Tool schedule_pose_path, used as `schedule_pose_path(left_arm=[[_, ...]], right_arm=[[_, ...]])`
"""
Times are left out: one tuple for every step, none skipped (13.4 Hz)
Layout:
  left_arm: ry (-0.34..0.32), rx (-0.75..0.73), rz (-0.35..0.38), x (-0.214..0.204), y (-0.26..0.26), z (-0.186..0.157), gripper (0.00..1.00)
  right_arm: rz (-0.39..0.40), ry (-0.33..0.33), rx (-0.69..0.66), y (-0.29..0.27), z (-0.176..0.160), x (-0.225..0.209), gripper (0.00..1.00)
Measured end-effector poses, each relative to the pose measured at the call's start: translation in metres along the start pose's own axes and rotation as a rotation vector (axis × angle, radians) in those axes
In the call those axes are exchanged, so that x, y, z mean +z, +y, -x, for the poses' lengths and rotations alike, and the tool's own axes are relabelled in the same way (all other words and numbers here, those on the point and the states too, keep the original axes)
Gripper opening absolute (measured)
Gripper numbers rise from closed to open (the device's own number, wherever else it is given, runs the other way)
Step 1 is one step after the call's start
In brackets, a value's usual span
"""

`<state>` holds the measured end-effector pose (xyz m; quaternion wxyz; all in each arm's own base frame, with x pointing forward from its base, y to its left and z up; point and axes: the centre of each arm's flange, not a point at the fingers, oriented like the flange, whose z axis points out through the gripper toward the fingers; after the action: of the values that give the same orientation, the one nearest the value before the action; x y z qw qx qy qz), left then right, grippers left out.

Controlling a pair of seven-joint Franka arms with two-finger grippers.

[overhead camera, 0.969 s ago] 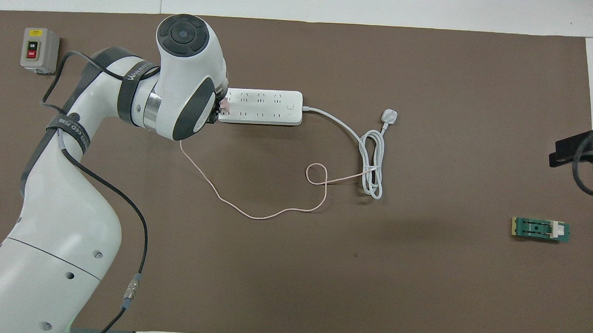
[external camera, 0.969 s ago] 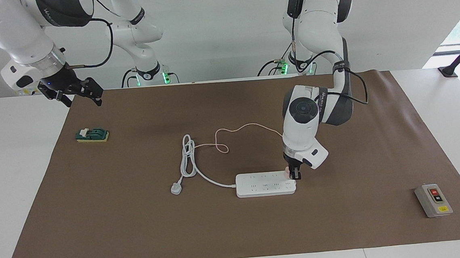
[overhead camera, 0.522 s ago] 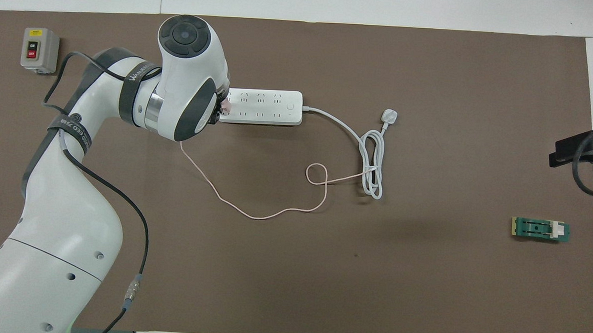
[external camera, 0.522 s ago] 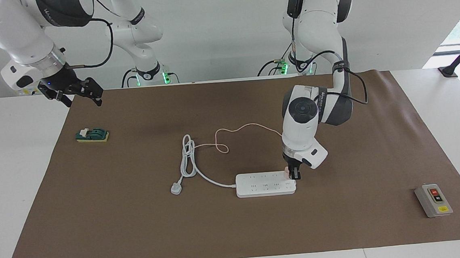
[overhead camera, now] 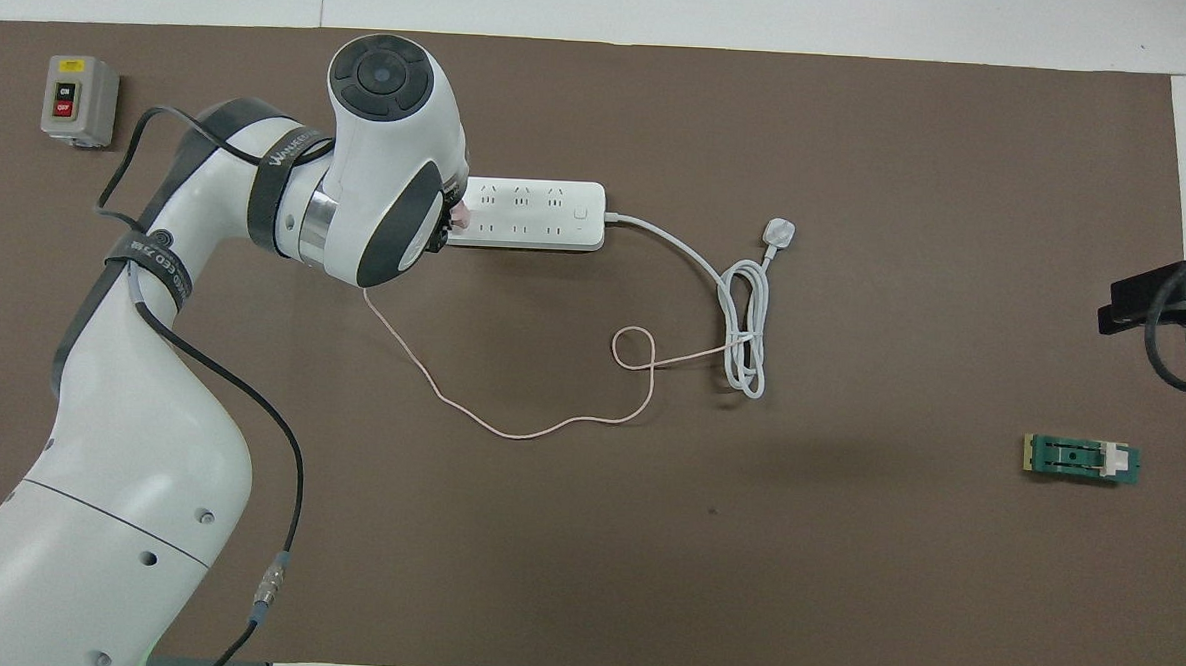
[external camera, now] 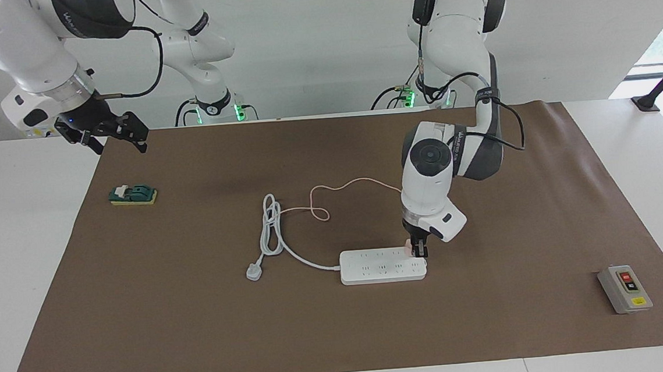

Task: Plug charger into power strip
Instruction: 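Push the charger prongs into the power strip socket with the left gripper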

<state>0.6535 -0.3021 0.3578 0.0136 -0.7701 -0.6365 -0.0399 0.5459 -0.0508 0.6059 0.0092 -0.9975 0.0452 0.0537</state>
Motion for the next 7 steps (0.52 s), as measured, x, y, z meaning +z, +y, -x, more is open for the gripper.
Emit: schedule_pose_path(left_arm=[[0.000, 0.000, 0.000, 0.0000, -0.0002, 0.0001, 0.31], [0.000, 0.000, -0.001, 0.0001, -0.0004, 0.0002, 0.31], [0.000, 0.000, -0.001, 0.0001, -0.0005, 0.0002, 0.31], [0.000, 0.001, -0.001, 0.0001, -0.0006, 0.0003, 0.31], [0.001, 0.001, -0.002, 0.0002, -0.0008, 0.0004, 0.31], [0.001, 0.001, -0.002, 0.0002, -0.0010, 0.0005, 0.31], [0.001, 0.001, -0.002, 0.0003, -0.0010, 0.0003, 0.31]], right_arm=[[0.000, 0.000, 0.000, 0.0000, 0.0000, 0.0000, 1.00], [0.000, 0.000, 0.000, 0.0000, 0.0000, 0.0000, 1.00], [0.000, 0.000, 0.000, 0.0000, 0.0000, 0.0000, 1.00], [0.000, 0.000, 0.000, 0.0000, 0.0000, 0.0000, 1.00], [0.000, 0.000, 0.000, 0.0000, 0.0000, 0.0000, 1.00], [0.000, 0.000, 0.000, 0.0000, 0.0000, 0.0000, 1.00], [0.000, 0.000, 0.000, 0.0000, 0.0000, 0.0000, 1.00]])
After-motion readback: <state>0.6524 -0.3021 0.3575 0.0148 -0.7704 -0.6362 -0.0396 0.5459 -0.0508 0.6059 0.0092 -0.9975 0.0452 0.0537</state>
